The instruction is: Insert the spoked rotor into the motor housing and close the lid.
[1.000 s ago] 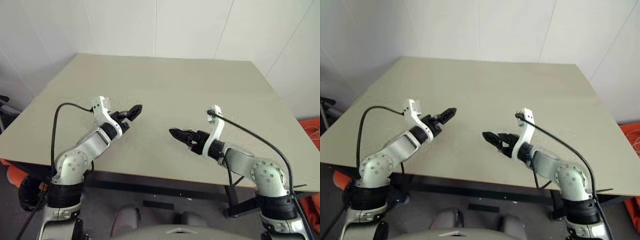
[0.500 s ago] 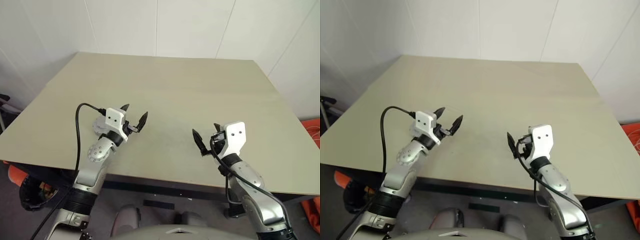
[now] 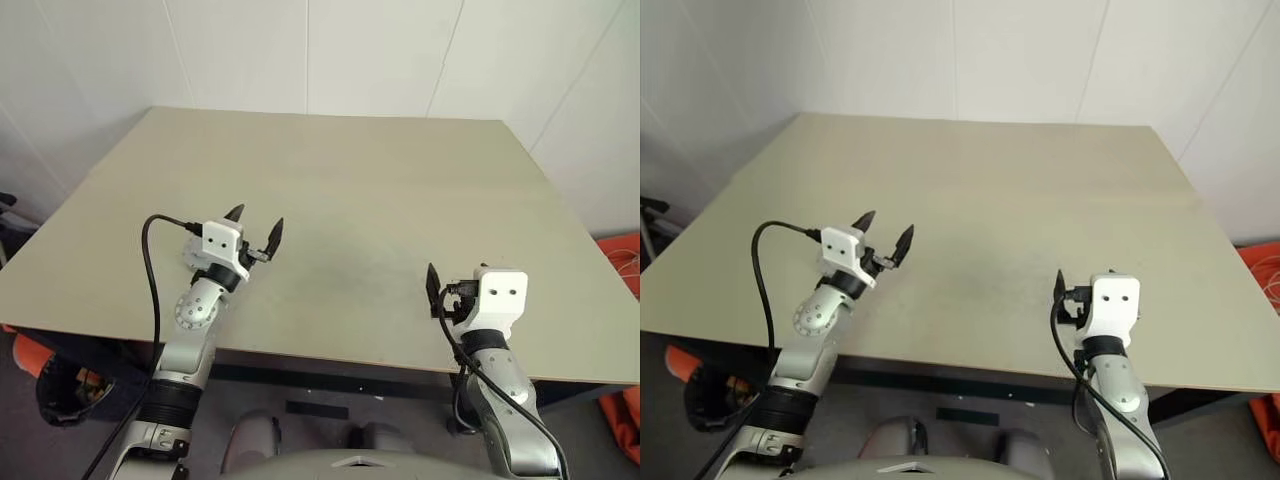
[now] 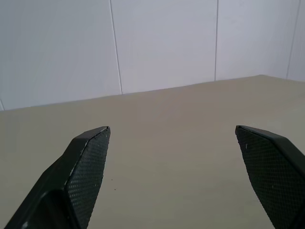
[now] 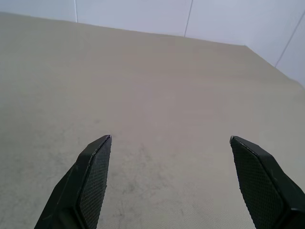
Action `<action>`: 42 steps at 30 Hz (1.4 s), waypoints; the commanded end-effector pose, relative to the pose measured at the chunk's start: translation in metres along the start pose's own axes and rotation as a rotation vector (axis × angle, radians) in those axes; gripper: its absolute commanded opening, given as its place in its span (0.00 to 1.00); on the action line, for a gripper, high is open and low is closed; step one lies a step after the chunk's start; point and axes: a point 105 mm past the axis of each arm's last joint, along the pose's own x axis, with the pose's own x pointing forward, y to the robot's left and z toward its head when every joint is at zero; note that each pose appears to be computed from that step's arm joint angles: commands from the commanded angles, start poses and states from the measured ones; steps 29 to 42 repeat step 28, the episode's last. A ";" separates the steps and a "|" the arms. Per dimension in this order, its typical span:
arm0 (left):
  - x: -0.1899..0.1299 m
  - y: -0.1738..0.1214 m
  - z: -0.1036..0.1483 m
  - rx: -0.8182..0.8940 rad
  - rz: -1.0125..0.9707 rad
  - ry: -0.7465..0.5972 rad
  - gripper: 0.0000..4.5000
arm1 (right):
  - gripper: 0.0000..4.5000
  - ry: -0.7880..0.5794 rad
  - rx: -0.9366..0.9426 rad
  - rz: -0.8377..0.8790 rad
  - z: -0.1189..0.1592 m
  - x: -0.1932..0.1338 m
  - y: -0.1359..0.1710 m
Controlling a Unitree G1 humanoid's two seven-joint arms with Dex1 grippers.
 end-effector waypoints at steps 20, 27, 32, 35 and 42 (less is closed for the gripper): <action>-0.004 0.013 0.006 -0.081 0.090 0.041 1.00 | 1.00 -0.035 0.027 0.040 0.012 0.002 0.003; -0.006 0.018 0.004 -0.088 0.101 0.048 1.00 | 1.00 -0.029 0.032 0.033 0.010 0.003 0.003; -0.006 0.018 0.003 -0.088 0.097 0.049 1.00 | 1.00 -0.028 0.032 0.032 0.010 0.003 0.003; -0.006 0.018 0.003 -0.088 0.097 0.049 1.00 | 1.00 -0.028 0.032 0.032 0.010 0.003 0.003; -0.006 0.018 0.003 -0.088 0.097 0.049 1.00 | 1.00 -0.028 0.032 0.032 0.010 0.003 0.003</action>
